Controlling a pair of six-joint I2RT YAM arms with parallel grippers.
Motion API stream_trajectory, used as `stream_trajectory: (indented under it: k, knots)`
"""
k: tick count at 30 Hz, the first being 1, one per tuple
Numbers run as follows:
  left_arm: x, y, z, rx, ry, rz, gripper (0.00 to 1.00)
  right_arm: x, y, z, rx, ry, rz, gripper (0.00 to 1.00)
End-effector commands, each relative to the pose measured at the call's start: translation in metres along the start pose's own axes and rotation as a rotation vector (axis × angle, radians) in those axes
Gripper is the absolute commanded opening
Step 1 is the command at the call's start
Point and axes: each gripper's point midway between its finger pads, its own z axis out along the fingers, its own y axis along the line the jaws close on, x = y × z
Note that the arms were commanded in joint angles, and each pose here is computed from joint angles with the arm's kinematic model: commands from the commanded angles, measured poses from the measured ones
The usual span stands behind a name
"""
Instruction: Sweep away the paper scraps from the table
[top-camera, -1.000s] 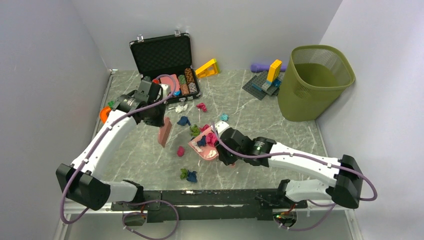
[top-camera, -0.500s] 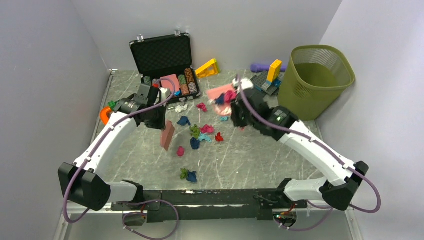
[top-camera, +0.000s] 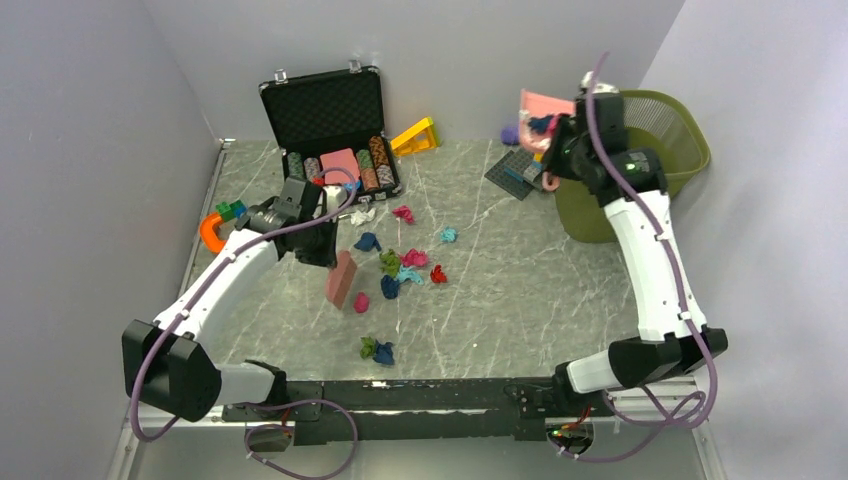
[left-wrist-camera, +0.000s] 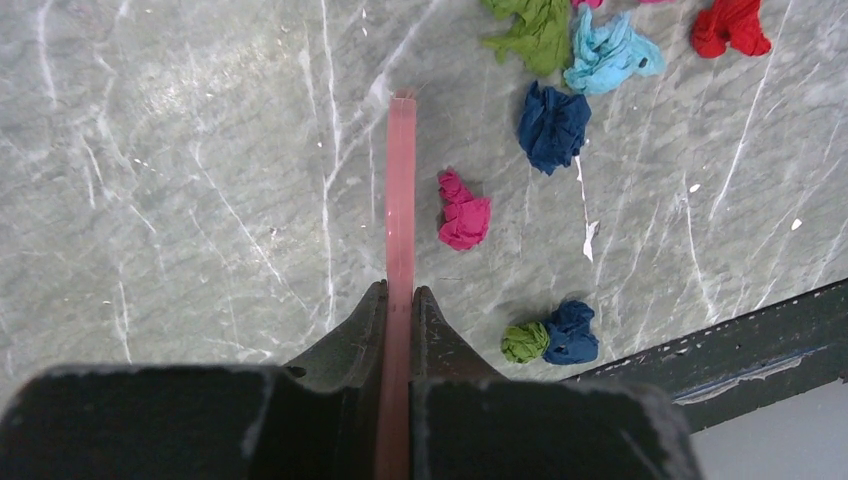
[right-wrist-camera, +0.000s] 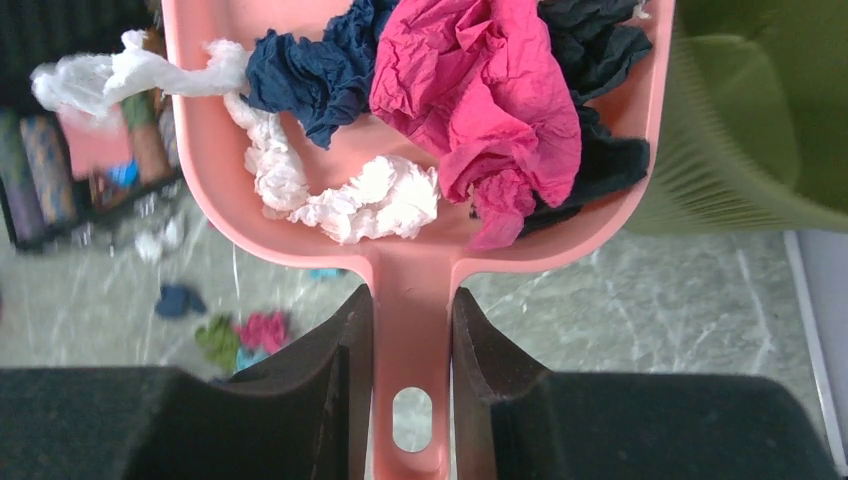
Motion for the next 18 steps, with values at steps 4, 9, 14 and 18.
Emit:
stream_trajectory:
  k: [4,9,14,18]
  knots:
    - [-0.007,-0.007,-0.003,0.057,-0.064,0.018,0.00,-0.071,-0.064,-0.005,-0.028,-0.144,0.304,0.00]
    - [-0.003,-0.004,-0.001,0.042,-0.065,0.013,0.00,-0.106,-0.096,-0.003,-0.194,-0.236,0.587,0.00]
    - [-0.003,-0.003,0.000,0.040,-0.064,0.013,0.00,-0.127,-0.110,-0.011,-0.540,-0.315,0.866,0.00]
    - [-0.002,0.001,0.001,0.026,-0.061,0.004,0.00,-0.135,-0.111,-0.015,-0.721,-0.323,0.948,0.00]
